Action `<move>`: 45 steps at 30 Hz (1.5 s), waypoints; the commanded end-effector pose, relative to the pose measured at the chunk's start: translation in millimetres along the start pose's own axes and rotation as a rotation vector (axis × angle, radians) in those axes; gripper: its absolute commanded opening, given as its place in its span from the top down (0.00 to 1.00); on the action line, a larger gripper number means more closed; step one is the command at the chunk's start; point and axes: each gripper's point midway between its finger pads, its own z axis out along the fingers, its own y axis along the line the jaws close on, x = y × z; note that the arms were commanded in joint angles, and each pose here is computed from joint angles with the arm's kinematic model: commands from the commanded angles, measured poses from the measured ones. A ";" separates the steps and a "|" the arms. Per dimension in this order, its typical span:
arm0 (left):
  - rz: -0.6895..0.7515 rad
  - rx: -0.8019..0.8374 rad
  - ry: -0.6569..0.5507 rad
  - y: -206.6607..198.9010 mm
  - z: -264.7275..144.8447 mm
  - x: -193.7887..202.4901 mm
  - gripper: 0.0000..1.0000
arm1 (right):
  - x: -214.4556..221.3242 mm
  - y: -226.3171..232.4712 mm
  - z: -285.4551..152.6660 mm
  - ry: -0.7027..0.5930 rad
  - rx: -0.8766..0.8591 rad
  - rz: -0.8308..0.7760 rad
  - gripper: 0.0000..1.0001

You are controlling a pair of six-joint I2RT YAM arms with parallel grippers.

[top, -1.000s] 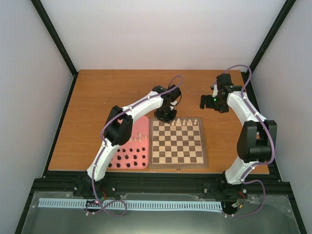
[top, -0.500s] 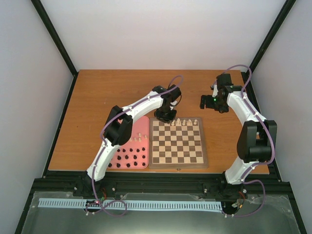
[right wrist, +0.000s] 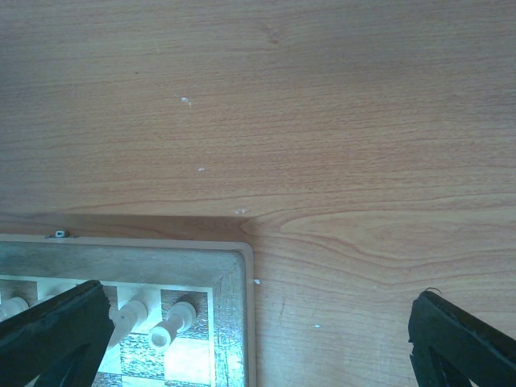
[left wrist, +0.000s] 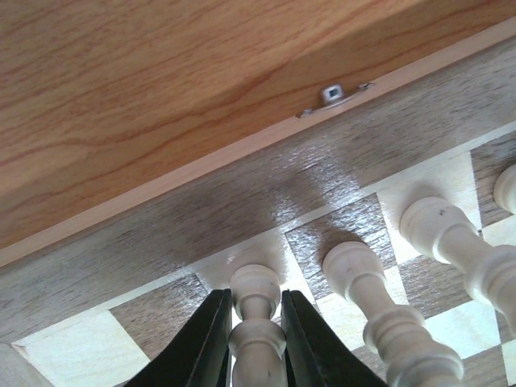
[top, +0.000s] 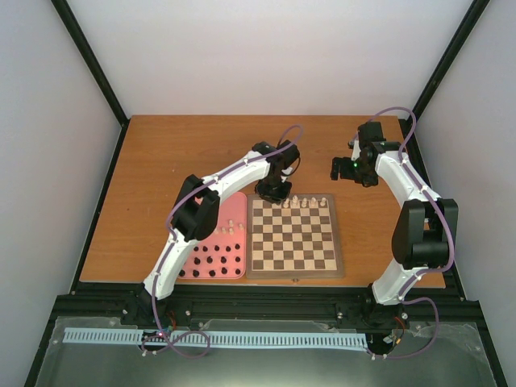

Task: Set up the chess pieces on the board
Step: Place the chess piece on the chessboard.

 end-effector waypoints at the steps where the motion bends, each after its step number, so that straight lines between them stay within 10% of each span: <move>1: 0.019 -0.023 0.008 0.0 -4.1 5.3 0.79 | -4.4 -3.2 1.5 -0.009 0.001 0.000 0.00; 25: 0.035 -0.015 -0.023 -2.7 -19.7 0.6 0.67 | -5.4 -1.3 2.0 -0.009 -0.011 0.000 0.00; 45: -0.090 -0.131 -0.294 62.8 -136.8 -28.9 0.37 | -6.4 1.4 2.5 -0.008 -0.026 -0.003 0.00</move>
